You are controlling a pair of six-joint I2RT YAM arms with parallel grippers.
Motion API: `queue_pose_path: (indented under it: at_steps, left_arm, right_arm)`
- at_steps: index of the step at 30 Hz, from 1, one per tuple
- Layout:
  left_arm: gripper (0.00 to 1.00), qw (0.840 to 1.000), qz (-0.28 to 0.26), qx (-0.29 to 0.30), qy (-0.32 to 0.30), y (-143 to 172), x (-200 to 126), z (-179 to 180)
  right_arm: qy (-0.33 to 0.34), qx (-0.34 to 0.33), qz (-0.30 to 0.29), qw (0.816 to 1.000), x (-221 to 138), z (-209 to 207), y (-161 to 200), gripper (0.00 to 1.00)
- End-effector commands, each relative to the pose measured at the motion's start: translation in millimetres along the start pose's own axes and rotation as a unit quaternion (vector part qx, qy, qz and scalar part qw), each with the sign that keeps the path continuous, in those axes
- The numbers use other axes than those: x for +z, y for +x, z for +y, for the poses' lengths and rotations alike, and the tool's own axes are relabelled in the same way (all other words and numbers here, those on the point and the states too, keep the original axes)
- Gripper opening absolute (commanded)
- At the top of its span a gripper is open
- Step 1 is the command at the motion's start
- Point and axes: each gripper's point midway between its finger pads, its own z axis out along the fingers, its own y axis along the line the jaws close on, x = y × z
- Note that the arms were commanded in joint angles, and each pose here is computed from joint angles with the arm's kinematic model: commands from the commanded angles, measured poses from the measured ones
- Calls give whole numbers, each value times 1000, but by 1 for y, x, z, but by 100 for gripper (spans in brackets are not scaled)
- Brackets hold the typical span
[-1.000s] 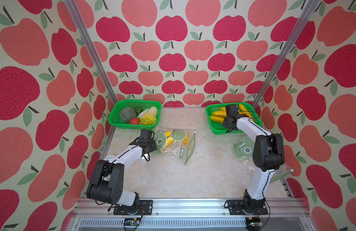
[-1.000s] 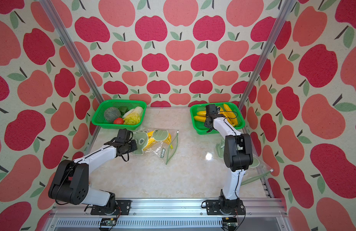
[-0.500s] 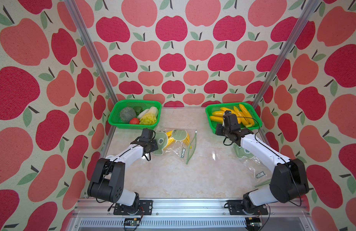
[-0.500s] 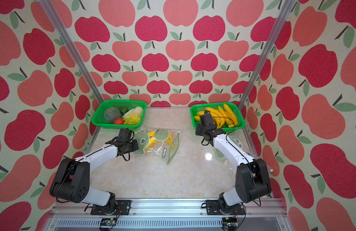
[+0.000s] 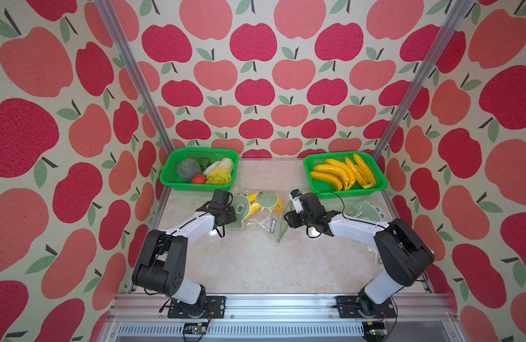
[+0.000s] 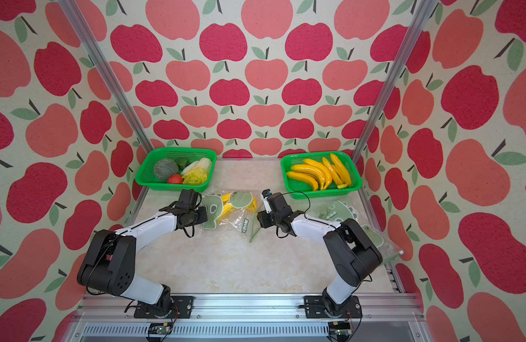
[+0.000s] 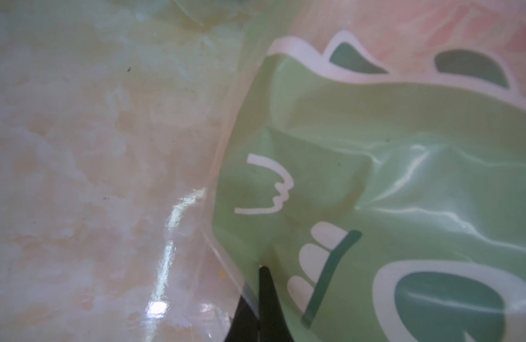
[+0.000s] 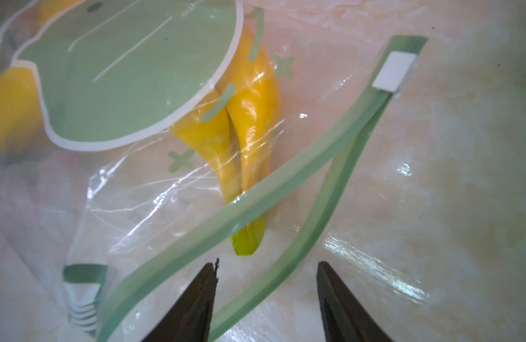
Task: Open the zip-top bag and take out the banana
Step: Place the banana in the basket, then pick up the banana from the zipper food storage bag.
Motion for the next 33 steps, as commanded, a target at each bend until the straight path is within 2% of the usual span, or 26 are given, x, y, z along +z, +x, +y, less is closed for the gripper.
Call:
queue_pose_path:
  at_steps: [1,9,13,18,23,26,33]
  left_arm:
    - [0,1000,0,11,5,-5,-1,-5]
    - [0,1000,2,9,7,-3,1,-6]
    - [0,1000,2,11,8,-2,0,-7]
    - [0,1000,4,10,7,0,1,-7]
    - [0,1000,3,10,6,0,1,-7]
    - [0,1000,2,10,2,0,1,-5]
    - [0,1000,-4,3,-8,-2,0,0]
  right_arm:
    - [-45,-46,-21,998,6,25,-5,59]
    - [12,-49,-2,999,33,11,-13,59]
    - [15,-50,2,999,46,11,-17,55]
    - [20,-54,2,998,55,12,-22,46]
    - [23,-60,0,998,54,17,-23,25]
    - [26,-58,-10,998,46,18,-25,18]
    - [45,-55,-13,997,28,16,-20,14]
